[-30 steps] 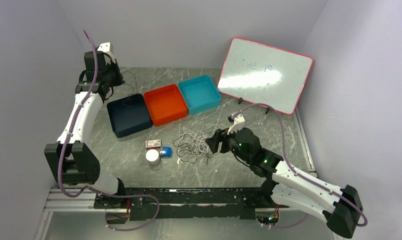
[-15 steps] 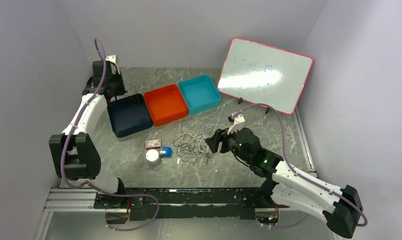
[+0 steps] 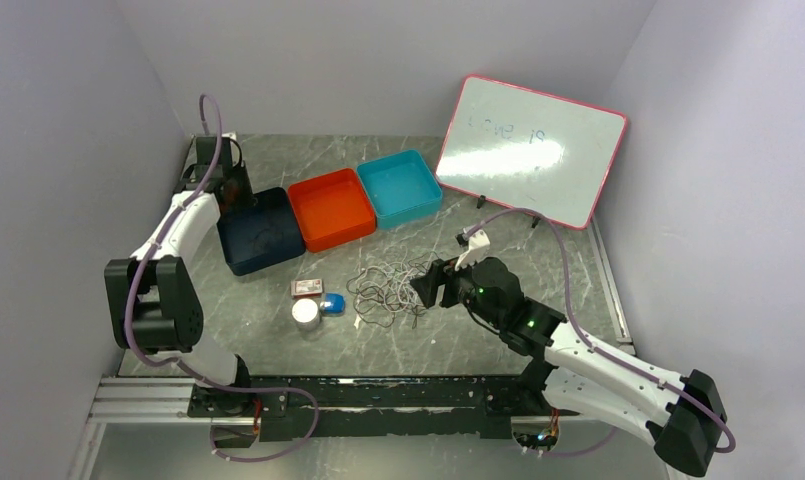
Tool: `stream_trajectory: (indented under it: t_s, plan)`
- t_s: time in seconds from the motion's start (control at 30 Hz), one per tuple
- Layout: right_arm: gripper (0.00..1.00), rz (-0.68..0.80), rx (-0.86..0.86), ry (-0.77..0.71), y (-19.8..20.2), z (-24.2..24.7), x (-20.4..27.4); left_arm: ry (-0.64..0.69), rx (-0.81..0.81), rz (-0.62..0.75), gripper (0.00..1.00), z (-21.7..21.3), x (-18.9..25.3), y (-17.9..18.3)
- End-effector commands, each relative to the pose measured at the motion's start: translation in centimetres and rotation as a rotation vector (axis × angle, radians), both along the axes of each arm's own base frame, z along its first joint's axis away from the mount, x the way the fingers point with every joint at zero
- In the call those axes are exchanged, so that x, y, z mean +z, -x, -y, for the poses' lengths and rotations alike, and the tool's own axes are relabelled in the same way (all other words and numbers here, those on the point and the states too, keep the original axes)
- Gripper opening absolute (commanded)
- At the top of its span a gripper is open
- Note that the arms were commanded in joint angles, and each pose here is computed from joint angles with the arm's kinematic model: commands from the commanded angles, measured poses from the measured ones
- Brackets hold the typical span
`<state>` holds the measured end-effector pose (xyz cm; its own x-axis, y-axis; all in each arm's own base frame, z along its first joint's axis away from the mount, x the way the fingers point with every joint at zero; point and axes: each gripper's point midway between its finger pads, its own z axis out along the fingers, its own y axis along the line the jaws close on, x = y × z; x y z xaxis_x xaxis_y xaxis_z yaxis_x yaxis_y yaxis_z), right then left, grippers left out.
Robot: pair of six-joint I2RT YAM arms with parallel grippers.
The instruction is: Untangle the cables
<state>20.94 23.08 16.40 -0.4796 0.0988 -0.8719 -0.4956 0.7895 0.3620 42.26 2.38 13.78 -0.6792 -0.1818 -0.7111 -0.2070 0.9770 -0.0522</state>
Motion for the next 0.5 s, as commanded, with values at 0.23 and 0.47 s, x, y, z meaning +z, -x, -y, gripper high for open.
stream_trajectory:
  t_s: [0.23,0.47]
  plan:
    - [0.69,0.034,-0.032,-0.014,-0.2,0.7,0.8,0.063,-0.02,0.021,0.37,1.0,2.1,2.1]
    - [0.71,-0.041,-0.138,0.091,-1.5,1.7,0.4,0.279,-0.203,0.079,0.33,7.0,3.9,5.7]
